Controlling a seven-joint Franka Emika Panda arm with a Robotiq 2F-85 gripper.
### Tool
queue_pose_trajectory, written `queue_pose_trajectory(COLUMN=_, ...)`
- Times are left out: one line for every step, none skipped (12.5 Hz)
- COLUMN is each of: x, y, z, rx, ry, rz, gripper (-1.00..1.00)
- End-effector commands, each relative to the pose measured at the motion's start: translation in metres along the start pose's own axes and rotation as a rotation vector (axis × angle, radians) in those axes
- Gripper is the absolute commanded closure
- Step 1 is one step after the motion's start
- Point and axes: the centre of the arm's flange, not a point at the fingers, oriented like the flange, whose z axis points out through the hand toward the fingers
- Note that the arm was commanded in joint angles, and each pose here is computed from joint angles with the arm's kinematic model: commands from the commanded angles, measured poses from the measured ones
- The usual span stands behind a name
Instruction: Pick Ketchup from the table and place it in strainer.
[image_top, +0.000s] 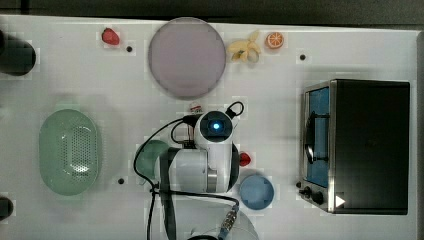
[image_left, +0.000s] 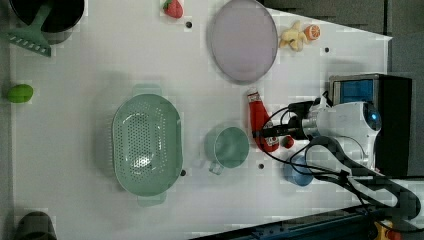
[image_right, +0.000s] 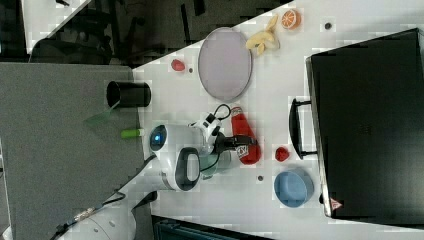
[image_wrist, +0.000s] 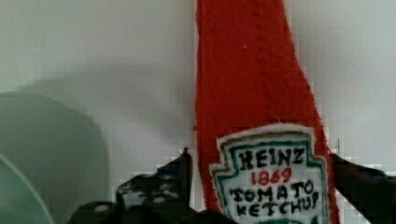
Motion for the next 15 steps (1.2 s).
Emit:
queue_pose_trajectory(x=0.008, y=0.001, z=-0.014, rx=-0.011, ry=0.054, rz=-0.037, gripper=-0.68)
queue_pose_trajectory(x=0.009, y=0.001, z=-0.015, rx=-0.011, ry=0.056, rz=-0.036, gripper=-0.43)
queue_pose_trajectory(x=0.010, y=0.000, z=-0.019, rx=-0.012, ry=0.063, rz=-0.038, gripper=-0.24)
queue_pose_trajectory(x=0.014, y=0.000, z=-0.028, rx=-0.016, ry=0.078, rz=-0.038, gripper=-0.24)
queue_pose_trajectory(x=0.017, y=0.000, z=-0.041, rx=-0.021, ry=0.097, rz=-0.039, gripper=-0.24)
queue_pose_trajectory(x=0.018, y=0.000, z=-0.058, rx=-0.026, ry=0.102, rz=-0.040, gripper=-0.24)
queue_pose_trajectory(x=0.017, y=-0.001, z=-0.076, rx=-0.030, ry=0.095, rz=-0.042, gripper=-0.24)
queue_pose_trajectory(x=0.015, y=-0.003, z=-0.098, rx=-0.034, ry=0.084, rz=-0.041, gripper=-0.24)
queue_pose_trajectory(x=0.014, y=-0.006, z=-0.125, rx=-0.039, ry=0.076, rz=-0.040, gripper=-0.24)
queue_pose_trajectory(x=0.012, y=-0.010, z=-0.154, rx=-0.044, ry=0.070, rz=-0.036, gripper=-0.24)
queue_pose_trajectory(x=0.009, y=-0.015, z=-0.184, rx=-0.049, ry=0.058, rz=-0.035, gripper=-0.24)
queue_pose_trajectory(x=0.005, y=-0.021, z=-0.212, rx=-0.053, ry=0.040, rz=-0.030, gripper=-0.24)
queue_pose_trajectory(x=0.000, y=-0.030, z=-0.236, rx=-0.056, ry=0.016, rz=-0.014, gripper=-0.24)
queue_pose_trajectory(x=-0.003, y=-0.042, z=-0.255, rx=-0.058, ry=-0.003, rz=0.008, gripper=-0.24)
queue_pose_trajectory(x=-0.004, y=-0.057, z=-0.271, rx=-0.061, ry=-0.006, rz=0.029, gripper=-0.24)
